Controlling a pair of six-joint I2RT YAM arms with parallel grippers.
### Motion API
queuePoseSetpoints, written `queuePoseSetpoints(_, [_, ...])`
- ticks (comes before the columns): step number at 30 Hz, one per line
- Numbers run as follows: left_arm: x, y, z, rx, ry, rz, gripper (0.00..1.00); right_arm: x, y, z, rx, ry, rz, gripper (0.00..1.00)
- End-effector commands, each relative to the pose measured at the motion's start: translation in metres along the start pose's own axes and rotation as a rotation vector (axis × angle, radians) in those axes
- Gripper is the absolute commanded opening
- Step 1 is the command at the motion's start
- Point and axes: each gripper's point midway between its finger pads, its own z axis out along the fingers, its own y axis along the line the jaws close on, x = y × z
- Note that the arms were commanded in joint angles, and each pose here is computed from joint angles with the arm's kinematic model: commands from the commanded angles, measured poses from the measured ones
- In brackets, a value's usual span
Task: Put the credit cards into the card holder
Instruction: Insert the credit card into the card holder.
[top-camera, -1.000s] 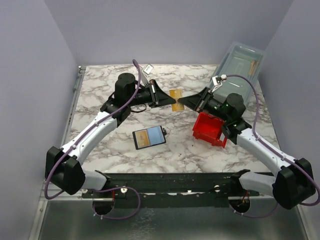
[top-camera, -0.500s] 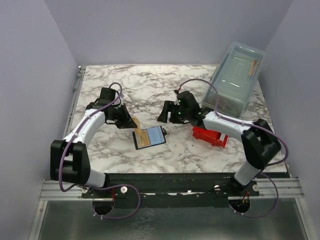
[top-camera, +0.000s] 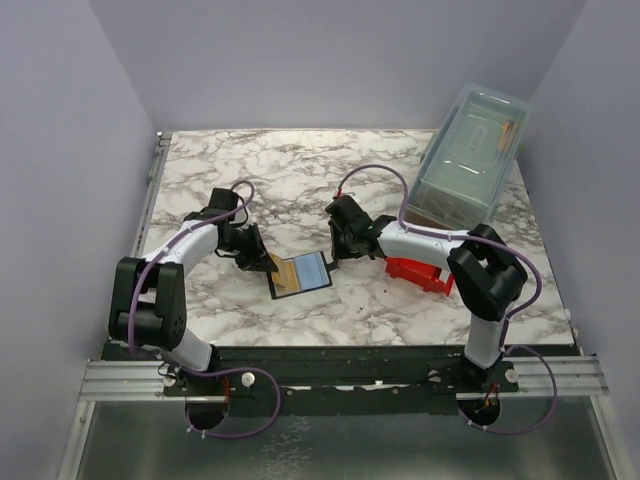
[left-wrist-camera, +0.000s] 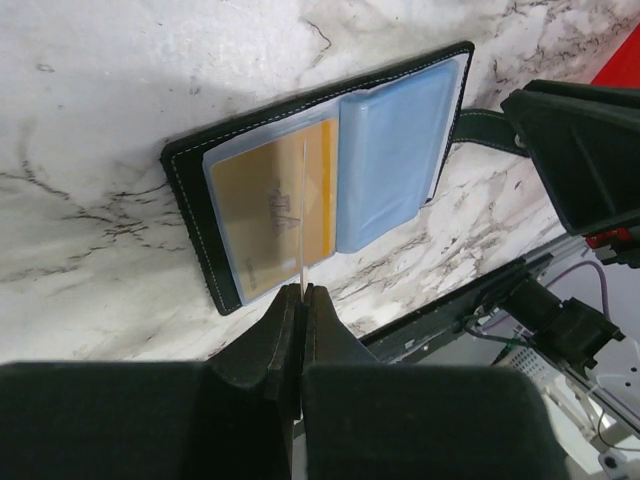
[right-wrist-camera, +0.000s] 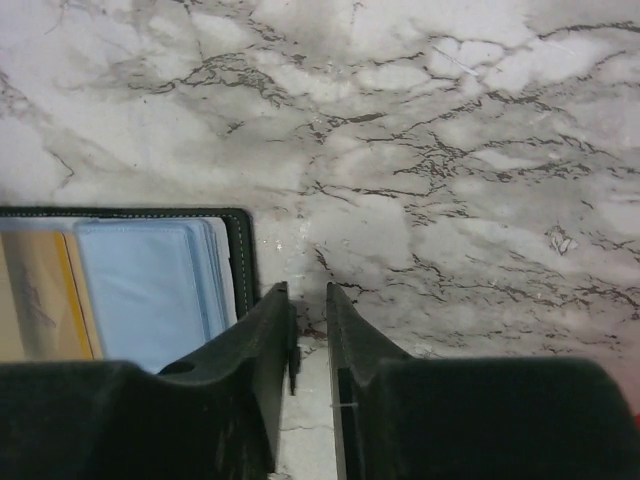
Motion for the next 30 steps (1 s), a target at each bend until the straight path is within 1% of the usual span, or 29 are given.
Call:
queuePoseSetpoints(1, [0.006,-0.008,0.011,0.096,0.047,0.028,0.0,0.001,-0.016,0.004,0.079,-0.003,-0.016,0.18])
queuePoseSetpoints(6, [0.015,-0.011,0.021,0.14,0.087,0.023,0.0,0.003,-0.031,0.004,0.143,-0.011,0.002,0.01])
queuePoseSetpoints(11, [0.022,-0.016,0.028,0.203,0.11,0.011,0.0,0.003,-0.043,0.004,0.164,-0.011,0.021,0.0])
queuePoseSetpoints(20, [0.025,-0.02,0.035,0.246,0.112,0.041,0.0,0.006,-0.044,0.007,0.146,0.0,0.021,0.0])
queuePoseSetpoints(30, [0.024,-0.026,0.033,0.278,0.078,0.065,0.0,0.008,-0.043,0.007,0.14,0.006,0.019,0.0])
